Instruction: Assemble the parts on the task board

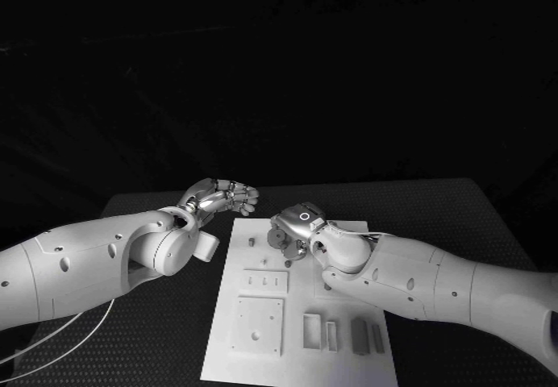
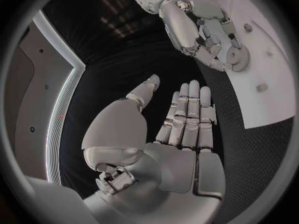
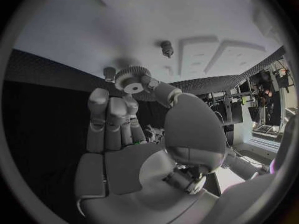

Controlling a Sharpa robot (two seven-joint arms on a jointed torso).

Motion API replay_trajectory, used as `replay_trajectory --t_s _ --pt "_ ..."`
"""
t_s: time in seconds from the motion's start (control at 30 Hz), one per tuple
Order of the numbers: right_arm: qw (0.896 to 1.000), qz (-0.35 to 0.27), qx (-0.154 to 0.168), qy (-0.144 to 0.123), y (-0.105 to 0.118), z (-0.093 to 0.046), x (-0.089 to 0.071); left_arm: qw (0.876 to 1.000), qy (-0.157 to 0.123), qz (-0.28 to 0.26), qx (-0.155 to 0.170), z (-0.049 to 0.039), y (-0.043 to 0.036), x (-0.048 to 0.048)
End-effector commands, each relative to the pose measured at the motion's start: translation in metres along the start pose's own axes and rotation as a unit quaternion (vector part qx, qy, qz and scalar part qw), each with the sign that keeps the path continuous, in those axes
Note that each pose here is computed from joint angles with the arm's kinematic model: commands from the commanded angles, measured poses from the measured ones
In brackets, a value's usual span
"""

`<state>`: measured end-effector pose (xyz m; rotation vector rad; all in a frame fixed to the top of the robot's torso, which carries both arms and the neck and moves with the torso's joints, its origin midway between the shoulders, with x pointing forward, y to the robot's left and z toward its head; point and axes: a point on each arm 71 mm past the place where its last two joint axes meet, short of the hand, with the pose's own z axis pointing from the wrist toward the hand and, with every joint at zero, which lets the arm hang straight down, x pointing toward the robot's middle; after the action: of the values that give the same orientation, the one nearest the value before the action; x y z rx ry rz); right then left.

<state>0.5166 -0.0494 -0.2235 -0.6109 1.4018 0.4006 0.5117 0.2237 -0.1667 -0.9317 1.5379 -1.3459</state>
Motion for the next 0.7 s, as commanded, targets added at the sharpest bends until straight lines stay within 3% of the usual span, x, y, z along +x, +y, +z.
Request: replay_trajectory --t_s 0.03,0.4,0.7 --pt "1.0 0.003 -0.002 0.009 -0.0007 0.0002 0.002 1.0 0.007 -0.001 0.006 0.0004 -0.0021 0.0024" --pt "1.0 0.006 0.005 0.03 -0.007 -0.0017 0.0065 1.0 0.006 0.0 0.005 0.0004 -0.0021 0.0016" --pt "1.0 0.01 0.003 0.028 -0.0052 -0.0011 0.0059 1.0 0.007 0.0 0.005 0.0005 -0.0022 0.0021"
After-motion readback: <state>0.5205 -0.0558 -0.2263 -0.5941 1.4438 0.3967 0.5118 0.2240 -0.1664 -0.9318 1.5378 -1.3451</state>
